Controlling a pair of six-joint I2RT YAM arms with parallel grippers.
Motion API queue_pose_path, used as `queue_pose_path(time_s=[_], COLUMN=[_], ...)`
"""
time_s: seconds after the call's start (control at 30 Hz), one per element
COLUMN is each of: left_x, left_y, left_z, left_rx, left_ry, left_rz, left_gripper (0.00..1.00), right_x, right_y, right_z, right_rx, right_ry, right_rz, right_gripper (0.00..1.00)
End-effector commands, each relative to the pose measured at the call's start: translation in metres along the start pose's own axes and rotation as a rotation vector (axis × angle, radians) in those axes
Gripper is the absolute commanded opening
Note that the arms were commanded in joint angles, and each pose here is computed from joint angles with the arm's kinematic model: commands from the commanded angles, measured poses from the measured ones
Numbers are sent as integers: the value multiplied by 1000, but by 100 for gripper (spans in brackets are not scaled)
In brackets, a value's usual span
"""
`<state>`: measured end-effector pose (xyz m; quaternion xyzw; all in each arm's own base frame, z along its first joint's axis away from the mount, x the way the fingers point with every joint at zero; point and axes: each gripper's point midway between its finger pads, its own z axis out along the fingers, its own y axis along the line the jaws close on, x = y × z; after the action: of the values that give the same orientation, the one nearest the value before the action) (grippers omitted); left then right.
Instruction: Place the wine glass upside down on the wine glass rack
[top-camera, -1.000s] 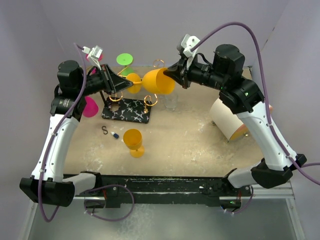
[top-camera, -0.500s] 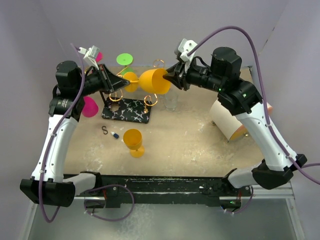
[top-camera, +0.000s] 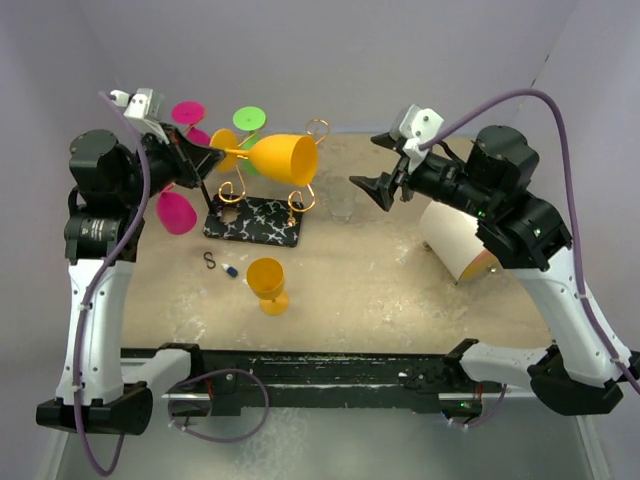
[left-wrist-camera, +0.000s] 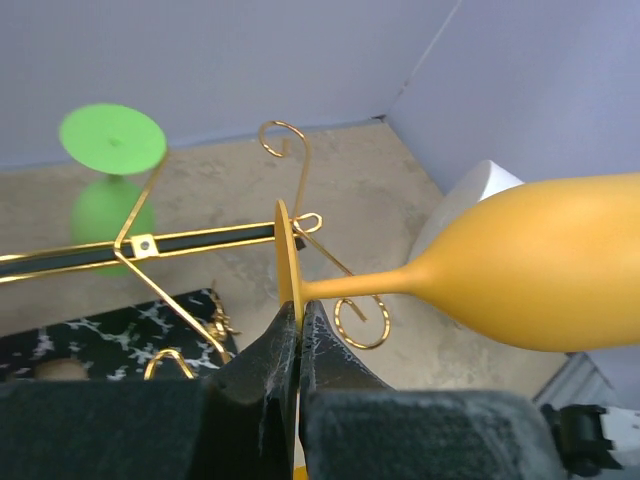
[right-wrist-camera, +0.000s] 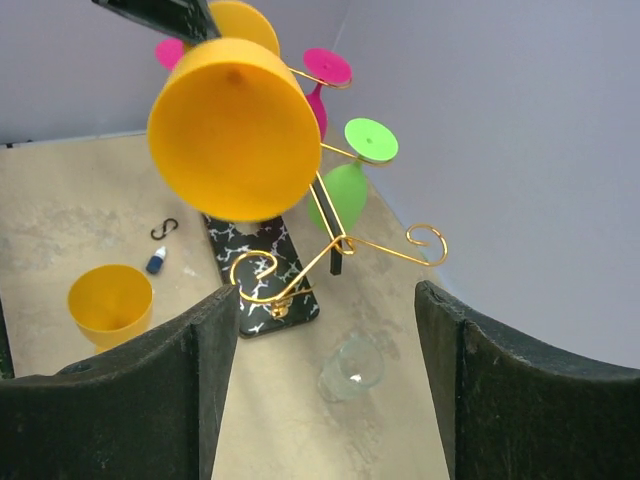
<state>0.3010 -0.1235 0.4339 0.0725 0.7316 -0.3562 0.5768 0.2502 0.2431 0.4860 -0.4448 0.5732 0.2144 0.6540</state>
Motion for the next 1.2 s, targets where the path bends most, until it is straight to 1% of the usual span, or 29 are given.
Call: queue_pose_path(time_s=[0.0,0.1,0.13,0.23,0.33,0.57,0.67,0.77,0.87,1.07,1.17], left_x=[-36,-44,-46,-47,-45,-35,-33,-31,-26,-19,-13], left_y=[6,15,15,7,9,37,43,45,48,62,75], left_z=[-30,-47,-54,-75,-92,-126,-138,-145,-145,-131,-123], left_rx=[-139,-232,-244,-258,-299,-478,-521,-514,-490,-428,-392], left_ry=[-111,-124,-122,-113,-82,49,104,168,235,330,402], left_rz=[272,403,467,613,729,933,1038,1160,1246,1383,1490], left_gripper=[0,0,0,0,0,0,0,0,0,0,0], right_x=[0,8,14,17,16,20,21,23,24,27,28], right_y=[-12,-7,-5,-10,-14,-15,-16,-16,-17,-18,-19], right_z=[-13,-18,-18,-26,-32,-30,-29,-28,-28,-26,-26], right_rx=[57,15,4,31,53,51,50,45,43,40,46], right_ry=[-21,-36,-35,-45,-51,-48,-48,-48,-49,-47,-43], right_rz=[-33,13,27,36,35,45,50,55,62,68,65], right_gripper=[74,75,75,77,77,77,77,77,77,78,78])
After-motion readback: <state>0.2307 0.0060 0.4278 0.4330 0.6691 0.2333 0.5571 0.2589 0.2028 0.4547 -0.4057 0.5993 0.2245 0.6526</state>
